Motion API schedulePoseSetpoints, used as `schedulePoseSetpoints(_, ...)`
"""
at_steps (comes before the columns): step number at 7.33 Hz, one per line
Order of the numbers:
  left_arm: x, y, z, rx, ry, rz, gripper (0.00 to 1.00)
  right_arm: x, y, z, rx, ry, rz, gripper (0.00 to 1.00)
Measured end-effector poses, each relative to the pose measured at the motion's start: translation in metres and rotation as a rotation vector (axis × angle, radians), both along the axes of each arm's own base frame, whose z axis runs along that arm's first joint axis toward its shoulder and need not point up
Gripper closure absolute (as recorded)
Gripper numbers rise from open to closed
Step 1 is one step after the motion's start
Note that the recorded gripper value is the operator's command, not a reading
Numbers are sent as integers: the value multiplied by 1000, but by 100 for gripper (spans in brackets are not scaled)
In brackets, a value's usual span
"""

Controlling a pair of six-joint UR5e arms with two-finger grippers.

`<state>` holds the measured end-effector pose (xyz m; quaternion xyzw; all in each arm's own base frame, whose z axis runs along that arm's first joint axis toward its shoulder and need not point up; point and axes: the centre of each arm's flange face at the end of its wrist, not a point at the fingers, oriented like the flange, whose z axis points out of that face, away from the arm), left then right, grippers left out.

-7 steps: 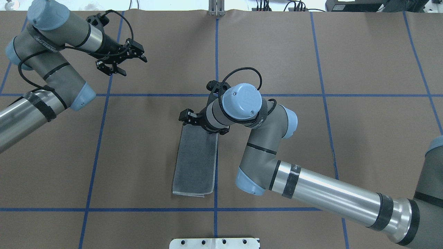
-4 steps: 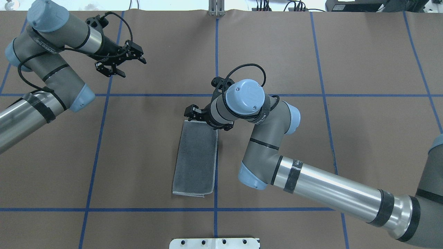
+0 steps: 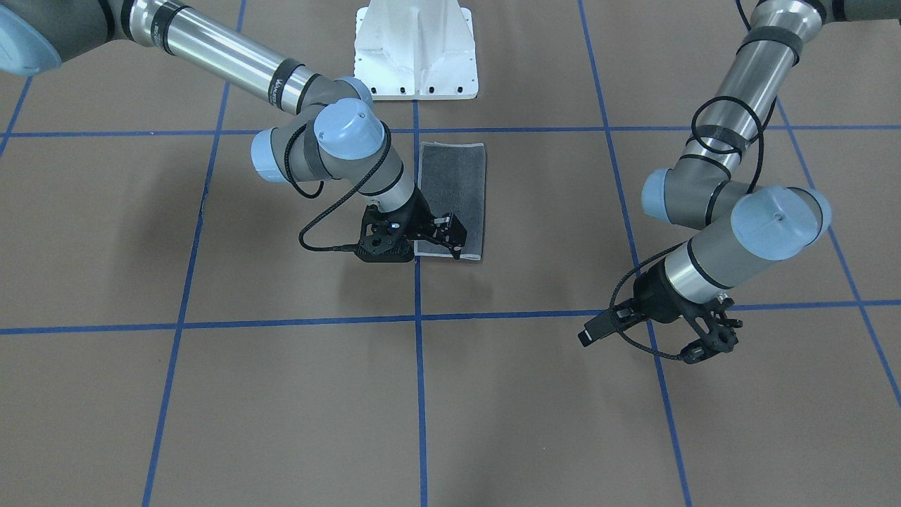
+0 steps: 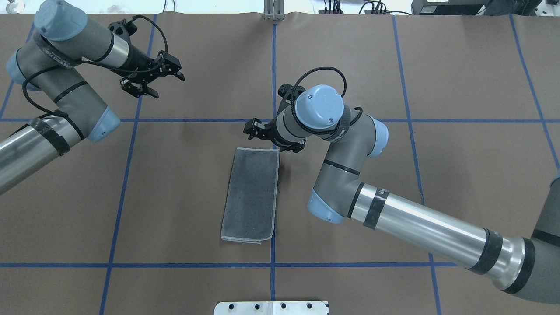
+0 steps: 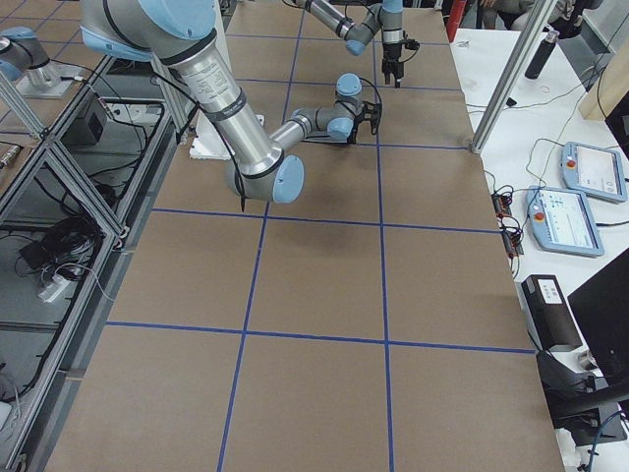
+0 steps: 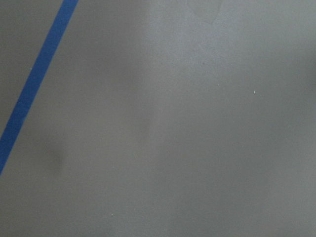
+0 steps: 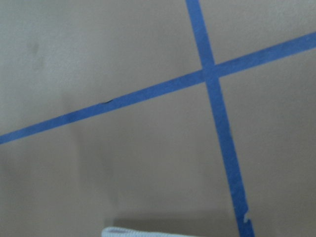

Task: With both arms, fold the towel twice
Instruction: 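Release the strip and raise the right gripper away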

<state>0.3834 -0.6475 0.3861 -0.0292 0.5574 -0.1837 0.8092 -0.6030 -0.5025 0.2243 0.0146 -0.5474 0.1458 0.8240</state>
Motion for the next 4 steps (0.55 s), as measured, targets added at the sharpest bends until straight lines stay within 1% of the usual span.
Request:
schedulePoseSetpoints(2,2,4,-6,23,21,5,0,47,-39,3,-28,-22,-7,0)
schedulePoseSetpoints(3,1,11,-11,36,39,7,0,78,-59,12,-39,-26,-8,0)
schedulePoseSetpoints(4,-3,25,-21,29,67,3,0,113,-79,26,-43,-25,-11,0)
